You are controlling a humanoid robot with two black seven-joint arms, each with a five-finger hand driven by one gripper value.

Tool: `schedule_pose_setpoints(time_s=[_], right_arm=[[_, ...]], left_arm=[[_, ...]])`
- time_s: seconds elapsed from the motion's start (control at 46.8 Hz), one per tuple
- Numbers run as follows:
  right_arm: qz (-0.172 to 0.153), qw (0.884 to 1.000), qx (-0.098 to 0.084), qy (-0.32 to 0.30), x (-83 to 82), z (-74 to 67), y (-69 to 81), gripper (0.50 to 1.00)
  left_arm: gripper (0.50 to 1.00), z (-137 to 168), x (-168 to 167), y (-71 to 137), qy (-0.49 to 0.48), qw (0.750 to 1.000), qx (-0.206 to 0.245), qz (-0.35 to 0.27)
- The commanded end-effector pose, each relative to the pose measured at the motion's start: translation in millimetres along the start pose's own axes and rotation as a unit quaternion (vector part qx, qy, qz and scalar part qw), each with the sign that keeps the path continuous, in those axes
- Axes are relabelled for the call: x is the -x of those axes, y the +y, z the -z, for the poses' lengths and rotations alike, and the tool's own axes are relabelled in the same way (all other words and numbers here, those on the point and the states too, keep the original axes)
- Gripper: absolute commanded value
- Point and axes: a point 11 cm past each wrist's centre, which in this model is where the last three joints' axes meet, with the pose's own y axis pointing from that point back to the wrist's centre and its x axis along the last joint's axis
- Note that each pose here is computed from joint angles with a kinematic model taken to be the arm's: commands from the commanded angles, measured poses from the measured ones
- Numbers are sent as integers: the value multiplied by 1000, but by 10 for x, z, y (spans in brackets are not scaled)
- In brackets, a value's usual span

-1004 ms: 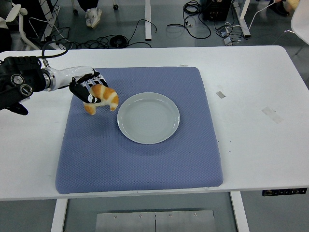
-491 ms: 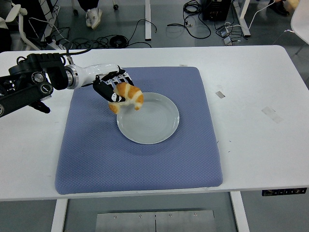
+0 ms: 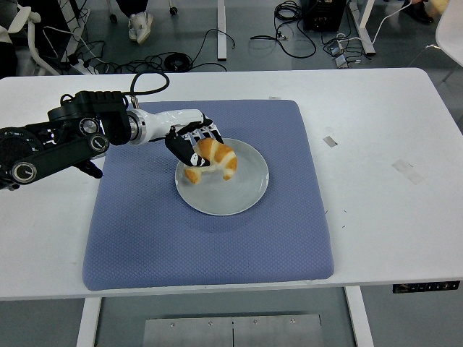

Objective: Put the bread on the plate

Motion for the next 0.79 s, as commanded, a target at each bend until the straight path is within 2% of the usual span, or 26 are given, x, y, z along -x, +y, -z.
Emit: schedule_pose_setpoints(time_s=[0.0, 0.769], right_arm=[[0, 1000, 0, 0, 0, 0, 0, 1000], [0, 1000, 0, 0, 0, 0, 0, 1000]], left_arm=[[500, -11, 22, -20, 0, 1000, 1, 2], [500, 32, 137, -145, 10, 1000, -12, 1]])
